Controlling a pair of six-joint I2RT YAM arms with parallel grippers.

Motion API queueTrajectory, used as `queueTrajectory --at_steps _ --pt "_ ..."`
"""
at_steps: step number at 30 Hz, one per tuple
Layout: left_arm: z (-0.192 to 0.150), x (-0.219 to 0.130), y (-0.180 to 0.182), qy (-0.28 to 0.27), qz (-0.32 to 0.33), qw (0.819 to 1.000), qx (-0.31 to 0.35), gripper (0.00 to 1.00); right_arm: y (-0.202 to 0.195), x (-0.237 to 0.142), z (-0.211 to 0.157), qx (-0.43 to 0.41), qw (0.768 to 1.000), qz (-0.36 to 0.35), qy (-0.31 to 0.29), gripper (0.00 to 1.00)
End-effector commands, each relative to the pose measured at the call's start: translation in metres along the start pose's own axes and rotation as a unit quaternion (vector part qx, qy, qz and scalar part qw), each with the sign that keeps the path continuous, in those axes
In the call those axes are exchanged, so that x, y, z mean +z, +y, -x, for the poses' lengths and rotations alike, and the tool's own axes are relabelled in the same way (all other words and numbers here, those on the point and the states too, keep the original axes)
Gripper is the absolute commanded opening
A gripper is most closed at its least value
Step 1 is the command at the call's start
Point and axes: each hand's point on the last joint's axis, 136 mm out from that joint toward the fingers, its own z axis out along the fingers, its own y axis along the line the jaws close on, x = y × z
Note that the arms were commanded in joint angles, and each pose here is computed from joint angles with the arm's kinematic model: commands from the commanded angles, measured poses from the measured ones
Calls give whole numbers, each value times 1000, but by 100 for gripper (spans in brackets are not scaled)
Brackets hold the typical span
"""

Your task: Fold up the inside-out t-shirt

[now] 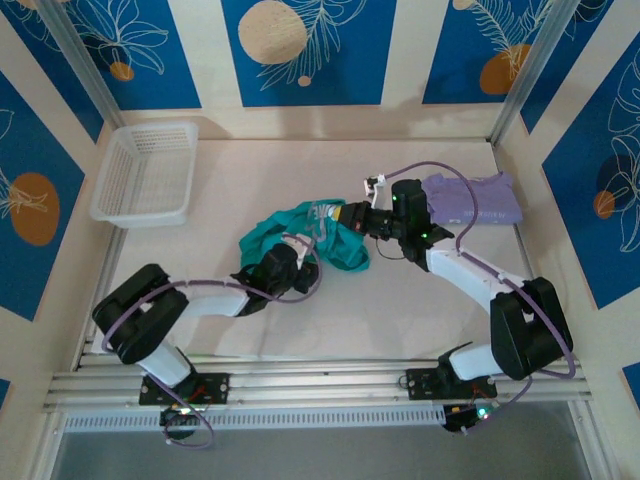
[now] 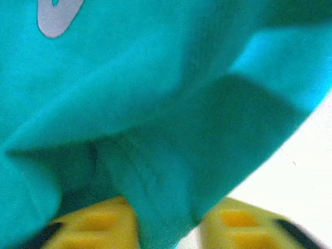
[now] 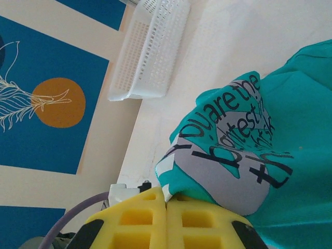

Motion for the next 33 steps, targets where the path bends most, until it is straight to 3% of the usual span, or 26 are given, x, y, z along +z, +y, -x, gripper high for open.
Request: queueTrajectory --at_steps 1,5,10,15,17,20,25,33 --pt "42 -7 -7 -64 -15 998 0 8 9 -3 15 -27 1000 -4 -9 0" --pt "65 -43 -21 -72 -67 995 27 1 12 -23 27 -110 993 -47 -16 0" --pt "115 -96 -75 -72 -192 976 74 0 34 -83 60 -254 954 -130 -87 0" --pt "175 -119 -118 -103 -276 951 94 0 71 -143 101 -318 915 -186 -166 0" --pt "186 -124 -120 -103 -283 948 100 0 85 -151 105 -329 910 -184 -173 0" --pt "191 -126 -90 -99 -258 958 75 0 83 -145 94 -317 921 -172 -149 0" --pt "176 -129 -19 -98 -220 970 -18 0 32 -106 58 -263 946 -172 -79 0" --pt "121 -100 -9 -21 -233 971 -54 0 -44 -31 4 -188 967 -170 36 2"
